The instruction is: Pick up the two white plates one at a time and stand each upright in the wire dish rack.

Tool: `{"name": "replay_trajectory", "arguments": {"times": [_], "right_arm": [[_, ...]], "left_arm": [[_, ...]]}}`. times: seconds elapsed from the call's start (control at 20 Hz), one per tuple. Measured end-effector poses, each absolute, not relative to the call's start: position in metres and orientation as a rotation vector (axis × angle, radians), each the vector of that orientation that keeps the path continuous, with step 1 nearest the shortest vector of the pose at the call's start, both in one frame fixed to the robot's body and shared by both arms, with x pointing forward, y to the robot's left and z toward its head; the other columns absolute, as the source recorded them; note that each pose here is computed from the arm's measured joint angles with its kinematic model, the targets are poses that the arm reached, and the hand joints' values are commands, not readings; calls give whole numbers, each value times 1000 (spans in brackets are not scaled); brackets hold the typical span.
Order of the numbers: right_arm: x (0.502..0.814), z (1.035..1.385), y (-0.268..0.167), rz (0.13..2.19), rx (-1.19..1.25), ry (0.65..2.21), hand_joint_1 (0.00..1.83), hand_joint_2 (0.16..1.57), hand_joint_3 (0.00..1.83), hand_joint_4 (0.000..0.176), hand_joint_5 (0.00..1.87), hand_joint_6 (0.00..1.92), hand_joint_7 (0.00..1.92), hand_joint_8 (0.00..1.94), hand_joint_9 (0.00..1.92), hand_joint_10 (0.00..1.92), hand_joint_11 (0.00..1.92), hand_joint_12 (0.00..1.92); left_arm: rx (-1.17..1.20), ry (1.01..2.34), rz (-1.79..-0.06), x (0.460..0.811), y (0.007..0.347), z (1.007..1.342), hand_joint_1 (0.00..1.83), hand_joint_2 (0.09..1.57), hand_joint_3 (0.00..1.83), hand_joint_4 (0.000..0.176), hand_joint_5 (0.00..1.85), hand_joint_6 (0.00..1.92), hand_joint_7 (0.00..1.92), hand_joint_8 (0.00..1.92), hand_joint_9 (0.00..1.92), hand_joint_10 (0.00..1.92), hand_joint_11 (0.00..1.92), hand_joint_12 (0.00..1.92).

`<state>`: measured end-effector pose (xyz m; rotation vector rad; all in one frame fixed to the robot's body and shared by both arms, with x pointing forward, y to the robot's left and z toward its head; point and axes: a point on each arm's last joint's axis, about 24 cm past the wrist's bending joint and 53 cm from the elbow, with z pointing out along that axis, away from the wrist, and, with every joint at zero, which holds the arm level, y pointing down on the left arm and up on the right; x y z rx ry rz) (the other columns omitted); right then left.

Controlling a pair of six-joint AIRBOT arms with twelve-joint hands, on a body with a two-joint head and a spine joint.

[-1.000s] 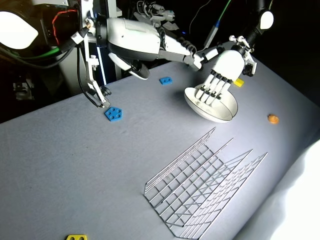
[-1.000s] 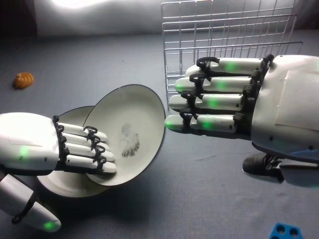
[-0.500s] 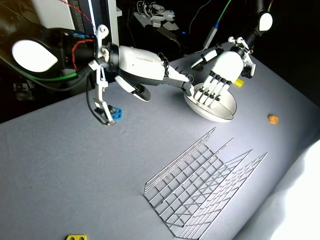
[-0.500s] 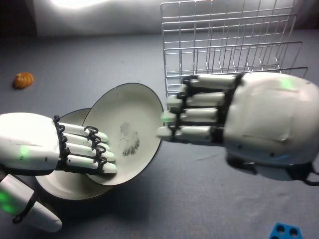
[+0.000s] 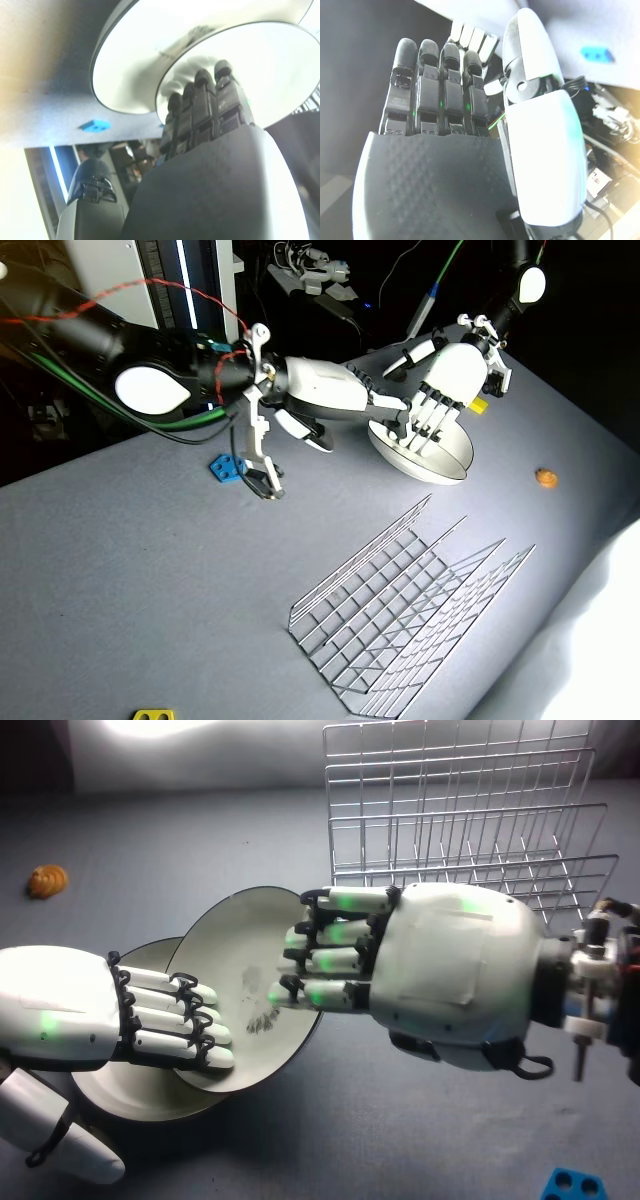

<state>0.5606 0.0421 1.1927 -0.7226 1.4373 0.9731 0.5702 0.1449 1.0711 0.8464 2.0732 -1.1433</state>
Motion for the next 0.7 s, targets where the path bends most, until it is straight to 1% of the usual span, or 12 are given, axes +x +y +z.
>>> {"name": "replay_trajectory", "arguments": {"times": [0.15, 0.2, 0.3, 0.4, 0.45, 0.5, 0.6, 0.65, 0.7], "right_arm": [[571, 1196, 51, 979, -707, 1421, 1153, 1152, 3, 0, 395, 9, 384, 4, 370, 8, 0, 907], [573, 1199, 55, 988, -702, 1405, 1154, 1138, 0, 0, 416, 10, 412, 9, 389, 10, 0, 946], [573, 1199, 64, 998, -707, 1387, 1167, 1135, 0, 0, 456, 11, 445, 8, 412, 10, 0, 973], [572, 1198, 73, 1011, -712, 1373, 1179, 1131, 0, 0, 458, 7, 452, 7, 423, 11, 0, 982], [572, 1197, 76, 1012, -715, 1367, 1187, 1131, 0, 0, 458, 5, 456, 5, 428, 11, 0, 996], [574, 1196, 80, 1013, -717, 1364, 1174, 1136, 0, 0, 451, 1, 451, 2, 420, 5, 0, 980], [579, 1194, 84, 1012, -697, 1369, 1190, 1121, 0, 0, 492, 9, 479, 6, 447, 10, 0, 1016], [585, 1192, 84, 1014, -673, 1380, 1173, 1130, 1, 0, 489, 5, 478, 3, 444, 7, 0, 1018], [588, 1191, 85, 1009, -667, 1382, 1170, 1138, 5, 0, 490, 5, 481, 4, 447, 7, 0, 1020]], "left_arm": [[845, 2073, -1146, 570, 145, 1071, 0, 1112, 1, 0, 143, 0, 169, 6, 120, 6, 22, 73], [844, 2073, -1146, 570, 145, 1072, 0, 1110, 0, 0, 150, 3, 169, 5, 123, 7, 21, 77], [844, 2073, -1148, 570, 144, 1071, 0, 1110, 0, 0, 151, 3, 172, 5, 124, 6, 20, 80], [844, 2073, -1148, 570, 144, 1071, 0, 1106, 0, 0, 180, 12, 200, 13, 144, 11, 29, 91], [845, 2073, -1150, 570, 144, 1071, 0, 1105, 0, 0, 198, 4, 212, 10, 159, 3, 5, 177], [842, 2072, -1149, 572, 144, 1071, 0, 1109, 2, 0, 192, 0, 208, 6, 160, 0, 0, 196], [838, 2071, -1151, 572, 144, 1071, 0, 1108, 1, 0, 192, 1, 206, 4, 155, 0, 0, 200], [836, 2072, -1147, 573, 145, 1071, 0, 1110, 2, 0, 186, 1, 199, 1, 147, 1, 0, 166], [835, 2072, -1145, 574, 146, 1071, 0, 1106, 0, 0, 180, 0, 187, 0, 139, 0, 0, 173]]}}
